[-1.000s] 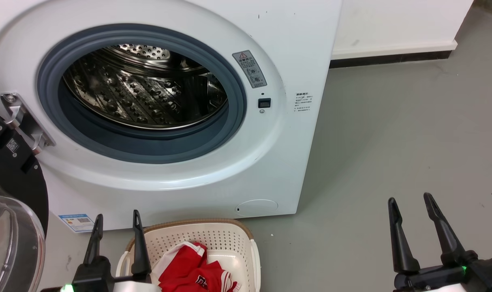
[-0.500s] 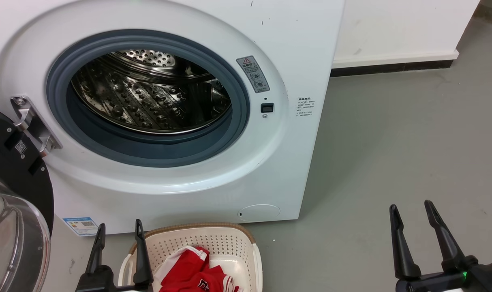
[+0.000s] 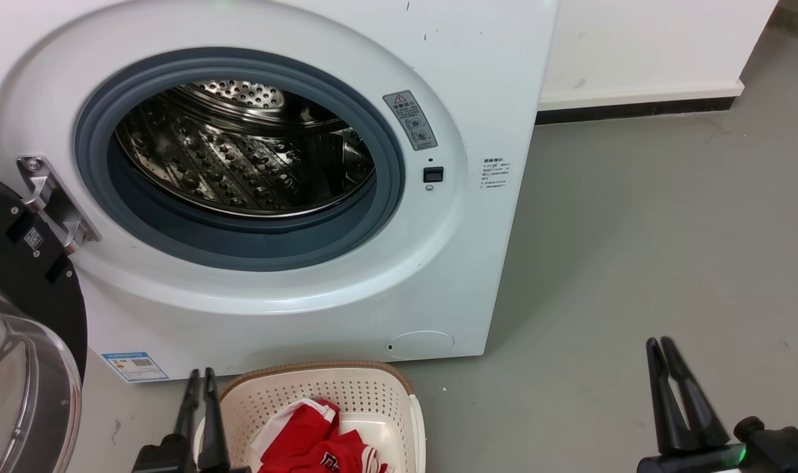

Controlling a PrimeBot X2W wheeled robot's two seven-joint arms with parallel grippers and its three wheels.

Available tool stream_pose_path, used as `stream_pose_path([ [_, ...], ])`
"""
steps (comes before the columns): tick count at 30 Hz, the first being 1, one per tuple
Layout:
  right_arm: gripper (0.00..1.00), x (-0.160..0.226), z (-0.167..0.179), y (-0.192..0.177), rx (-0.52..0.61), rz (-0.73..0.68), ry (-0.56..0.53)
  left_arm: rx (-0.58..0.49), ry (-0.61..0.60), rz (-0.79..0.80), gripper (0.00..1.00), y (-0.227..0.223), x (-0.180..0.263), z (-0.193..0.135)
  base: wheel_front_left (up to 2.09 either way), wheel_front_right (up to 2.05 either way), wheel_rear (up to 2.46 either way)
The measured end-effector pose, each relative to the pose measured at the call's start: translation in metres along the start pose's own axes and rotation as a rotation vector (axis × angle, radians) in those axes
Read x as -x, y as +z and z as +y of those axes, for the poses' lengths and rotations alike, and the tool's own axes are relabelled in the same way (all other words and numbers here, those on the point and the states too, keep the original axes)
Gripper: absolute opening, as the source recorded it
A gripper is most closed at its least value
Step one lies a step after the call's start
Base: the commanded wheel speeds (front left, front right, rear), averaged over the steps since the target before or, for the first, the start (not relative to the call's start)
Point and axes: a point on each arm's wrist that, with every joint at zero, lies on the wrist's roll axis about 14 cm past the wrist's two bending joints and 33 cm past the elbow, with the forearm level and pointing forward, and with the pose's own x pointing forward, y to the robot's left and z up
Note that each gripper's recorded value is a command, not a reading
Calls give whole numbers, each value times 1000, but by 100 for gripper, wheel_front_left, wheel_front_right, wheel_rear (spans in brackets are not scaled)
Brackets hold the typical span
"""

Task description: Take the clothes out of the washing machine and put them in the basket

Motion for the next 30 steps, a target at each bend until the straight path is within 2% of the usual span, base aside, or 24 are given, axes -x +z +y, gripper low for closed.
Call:
stream_pose_path([
  [4,0,2,-1,-10,-19,35,-7,14,1,32,0,-9,2,0,0,0,0],
  [30,0,-10,-19,-30,-482,88,-114,520,54,163,0,-30,-7,8,0,0,0],
])
